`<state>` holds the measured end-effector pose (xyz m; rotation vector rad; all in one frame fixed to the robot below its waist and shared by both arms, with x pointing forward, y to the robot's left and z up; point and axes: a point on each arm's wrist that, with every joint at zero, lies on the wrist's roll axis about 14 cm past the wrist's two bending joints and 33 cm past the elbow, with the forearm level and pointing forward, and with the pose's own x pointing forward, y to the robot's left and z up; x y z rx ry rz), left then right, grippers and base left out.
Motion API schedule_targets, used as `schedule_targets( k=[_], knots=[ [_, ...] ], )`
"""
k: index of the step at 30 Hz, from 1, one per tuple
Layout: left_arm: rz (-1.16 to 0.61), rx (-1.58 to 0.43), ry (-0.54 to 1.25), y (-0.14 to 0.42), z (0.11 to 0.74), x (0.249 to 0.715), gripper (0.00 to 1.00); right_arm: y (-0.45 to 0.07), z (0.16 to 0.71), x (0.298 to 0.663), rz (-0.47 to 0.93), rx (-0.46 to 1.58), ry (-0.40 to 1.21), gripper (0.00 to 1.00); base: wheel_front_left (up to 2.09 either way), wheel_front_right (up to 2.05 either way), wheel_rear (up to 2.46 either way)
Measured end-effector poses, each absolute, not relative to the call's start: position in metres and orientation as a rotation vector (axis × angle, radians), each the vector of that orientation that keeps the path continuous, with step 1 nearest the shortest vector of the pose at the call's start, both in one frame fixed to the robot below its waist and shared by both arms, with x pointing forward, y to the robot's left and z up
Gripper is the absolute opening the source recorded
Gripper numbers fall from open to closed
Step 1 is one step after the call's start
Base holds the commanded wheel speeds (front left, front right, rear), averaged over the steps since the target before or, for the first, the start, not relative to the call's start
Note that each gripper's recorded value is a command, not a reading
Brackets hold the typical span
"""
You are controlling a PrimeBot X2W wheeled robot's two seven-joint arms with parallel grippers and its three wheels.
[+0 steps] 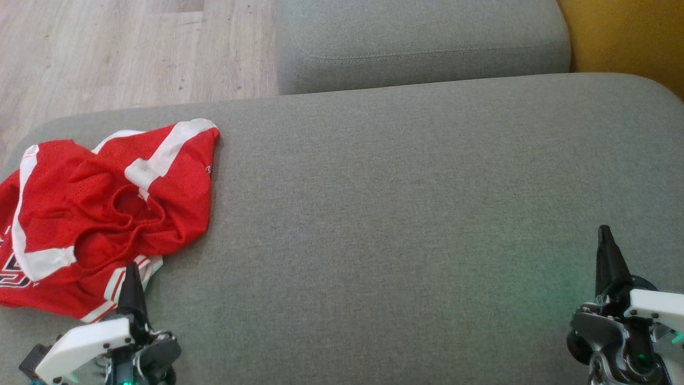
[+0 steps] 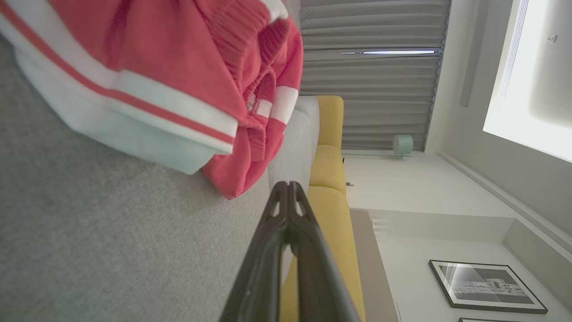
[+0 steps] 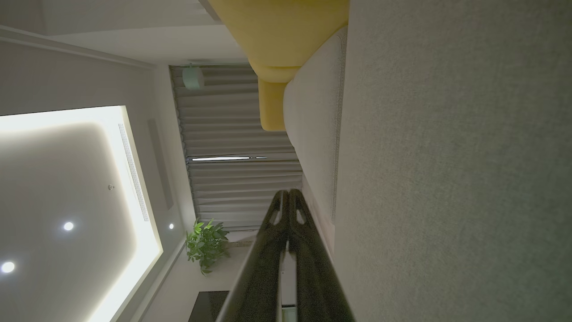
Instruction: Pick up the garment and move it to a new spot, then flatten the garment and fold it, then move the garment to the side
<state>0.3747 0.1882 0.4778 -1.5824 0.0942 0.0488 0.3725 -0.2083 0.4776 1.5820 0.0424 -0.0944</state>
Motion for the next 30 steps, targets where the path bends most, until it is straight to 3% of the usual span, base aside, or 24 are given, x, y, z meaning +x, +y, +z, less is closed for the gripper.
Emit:
schedule_targets(
  k=[4, 5, 13, 30],
  knots=[
    [0.049, -1.582, 0.094, 0.188, 0.478, 0.375, 0.00, -0.208, 0.478, 0.372, -0.094, 1.582, 0.042, 0.00, 0.00, 0.00, 0.00],
    [0.049, -1.582, 0.094, 0.188, 0.478, 0.375, 1.00, -0.208, 0.478, 0.372, -0.094, 1.582, 0.042, 1.00, 0.00, 0.00, 0.00],
    [0.173, -1.587, 0.212, 0.186, 0.429, 0.346, 1.00, -0.206, 0.427, 0.343, -0.221, 1.589, 0.164, 1.00, 0.00, 0.00, 0.00],
    [0.115, -1.431, 0.179, 0.181, 0.446, 0.353, 1.00, -0.192, 0.440, 0.350, -0.151, 1.408, 0.170, 1.00, 0.00, 0.00, 0.00]
  ],
)
